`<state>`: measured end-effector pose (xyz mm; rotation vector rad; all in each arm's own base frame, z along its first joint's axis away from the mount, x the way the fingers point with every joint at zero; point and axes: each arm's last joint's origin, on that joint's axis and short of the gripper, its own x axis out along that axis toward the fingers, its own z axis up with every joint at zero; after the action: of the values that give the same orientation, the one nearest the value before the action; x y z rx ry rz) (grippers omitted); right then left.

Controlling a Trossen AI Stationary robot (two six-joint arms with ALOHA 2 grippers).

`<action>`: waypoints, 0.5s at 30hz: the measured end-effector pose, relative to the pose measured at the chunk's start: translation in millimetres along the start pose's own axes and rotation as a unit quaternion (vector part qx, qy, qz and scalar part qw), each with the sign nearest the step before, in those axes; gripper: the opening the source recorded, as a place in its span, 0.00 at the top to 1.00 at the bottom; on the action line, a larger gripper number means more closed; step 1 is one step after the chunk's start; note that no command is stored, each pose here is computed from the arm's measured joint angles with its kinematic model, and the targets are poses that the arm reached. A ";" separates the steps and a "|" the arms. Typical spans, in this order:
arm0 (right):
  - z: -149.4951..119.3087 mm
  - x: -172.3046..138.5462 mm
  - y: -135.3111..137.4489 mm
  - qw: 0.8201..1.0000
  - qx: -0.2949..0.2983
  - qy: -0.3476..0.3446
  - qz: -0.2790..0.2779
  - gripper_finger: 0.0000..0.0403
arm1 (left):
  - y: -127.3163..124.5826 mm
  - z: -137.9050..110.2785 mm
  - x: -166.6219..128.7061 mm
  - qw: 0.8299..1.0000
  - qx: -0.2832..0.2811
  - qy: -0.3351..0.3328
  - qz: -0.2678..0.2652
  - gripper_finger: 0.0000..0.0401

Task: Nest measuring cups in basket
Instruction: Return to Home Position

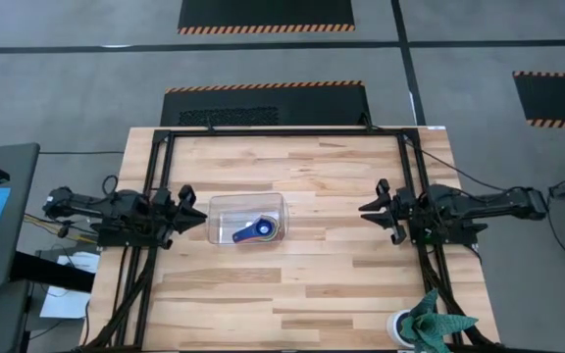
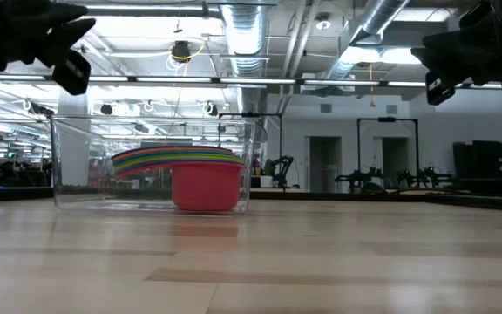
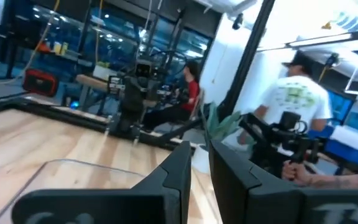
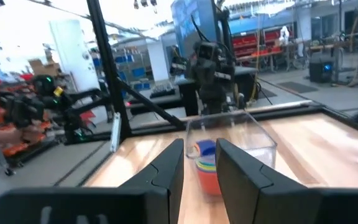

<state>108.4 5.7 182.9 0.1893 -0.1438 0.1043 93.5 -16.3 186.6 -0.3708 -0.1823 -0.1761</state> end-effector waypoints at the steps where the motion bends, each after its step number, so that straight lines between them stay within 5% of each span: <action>1: 0.3 -1.1 -0.7 1.000 -0.003 -0.002 -0.003 0.71 | 1.2 -0.1 0.2 1.000 0.002 0.001 0.005 0.89; 15: -5.6 -12.1 -11.9 0.997 -0.005 0.022 -0.080 0.71 | 12.2 -1.4 -0.3 0.999 0.000 0.018 0.033 0.89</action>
<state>98.6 -5.8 173.5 0.1880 -0.0843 -0.0509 95.9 -5.6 181.1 -0.3736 -0.1349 -0.1171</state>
